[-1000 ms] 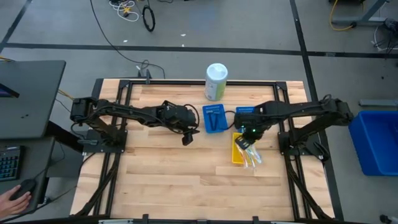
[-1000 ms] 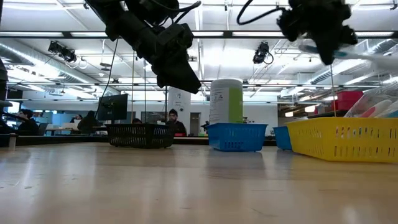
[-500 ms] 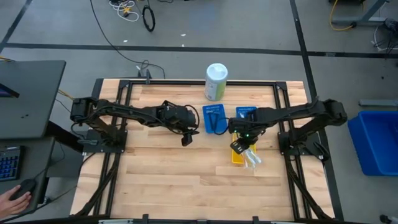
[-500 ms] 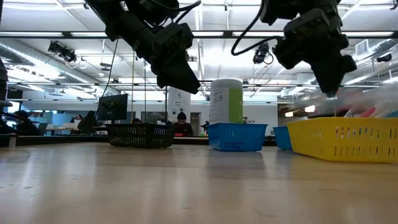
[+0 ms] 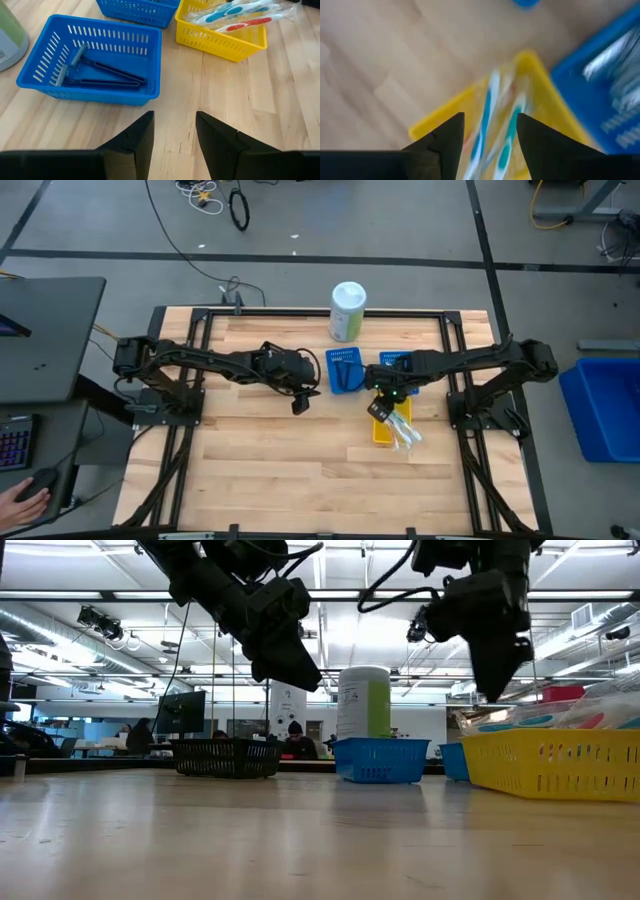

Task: Pick & Place Travel size toiletries
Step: Put the blue toothbrush into the yellow basket, then return to Home Position

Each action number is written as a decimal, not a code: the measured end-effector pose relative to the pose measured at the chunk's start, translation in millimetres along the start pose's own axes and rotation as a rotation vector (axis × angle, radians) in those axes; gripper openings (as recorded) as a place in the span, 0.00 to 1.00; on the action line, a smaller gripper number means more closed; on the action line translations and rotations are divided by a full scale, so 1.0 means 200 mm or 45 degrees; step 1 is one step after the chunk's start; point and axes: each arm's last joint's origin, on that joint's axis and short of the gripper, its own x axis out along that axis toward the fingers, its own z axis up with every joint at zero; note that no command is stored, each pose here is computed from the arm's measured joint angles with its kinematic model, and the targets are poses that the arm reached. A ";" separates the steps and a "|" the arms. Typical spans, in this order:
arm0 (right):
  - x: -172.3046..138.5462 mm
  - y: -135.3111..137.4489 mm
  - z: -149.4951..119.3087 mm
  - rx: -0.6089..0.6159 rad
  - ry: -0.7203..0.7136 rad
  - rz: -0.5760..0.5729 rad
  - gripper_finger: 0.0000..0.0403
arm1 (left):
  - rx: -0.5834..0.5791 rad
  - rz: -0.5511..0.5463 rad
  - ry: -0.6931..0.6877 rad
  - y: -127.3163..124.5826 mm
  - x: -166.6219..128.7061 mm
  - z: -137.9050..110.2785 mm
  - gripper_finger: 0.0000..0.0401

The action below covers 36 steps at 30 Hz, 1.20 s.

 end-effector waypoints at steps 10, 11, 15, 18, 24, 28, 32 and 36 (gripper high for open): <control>0.17 -0.03 -0.02 0.000 0.058 -0.080 0.18 | -0.006 0.000 0.001 0.00 0.00 0.00 0.38; 0.18 -0.04 -0.02 0.014 0.058 -0.081 0.15 | -0.006 0.000 0.001 0.00 0.00 0.00 0.38; 0.19 -0.05 -0.03 0.048 0.072 -0.095 0.07 | -0.006 0.000 0.001 0.00 0.00 0.00 0.38; 0.18 -0.04 -0.03 0.044 0.122 -0.059 0.05 | -0.006 0.000 0.001 0.00 0.00 0.00 0.38; 0.00 0.00 -0.01 0.008 0.116 0.028 0.05 | 0.009 0.010 0.009 0.00 -0.12 0.02 0.38; -0.17 0.01 -0.01 -0.113 -0.019 0.075 0.05 | 0.032 0.105 -0.006 0.00 -0.32 0.05 0.38; -0.38 0.00 -0.04 -0.436 -0.266 0.169 0.04 | 0.076 0.209 -0.088 0.00 -0.58 0.06 0.38; -0.55 -0.03 -0.10 -0.860 -0.574 0.296 0.04 | 0.164 0.230 -0.209 0.01 -0.83 0.03 0.38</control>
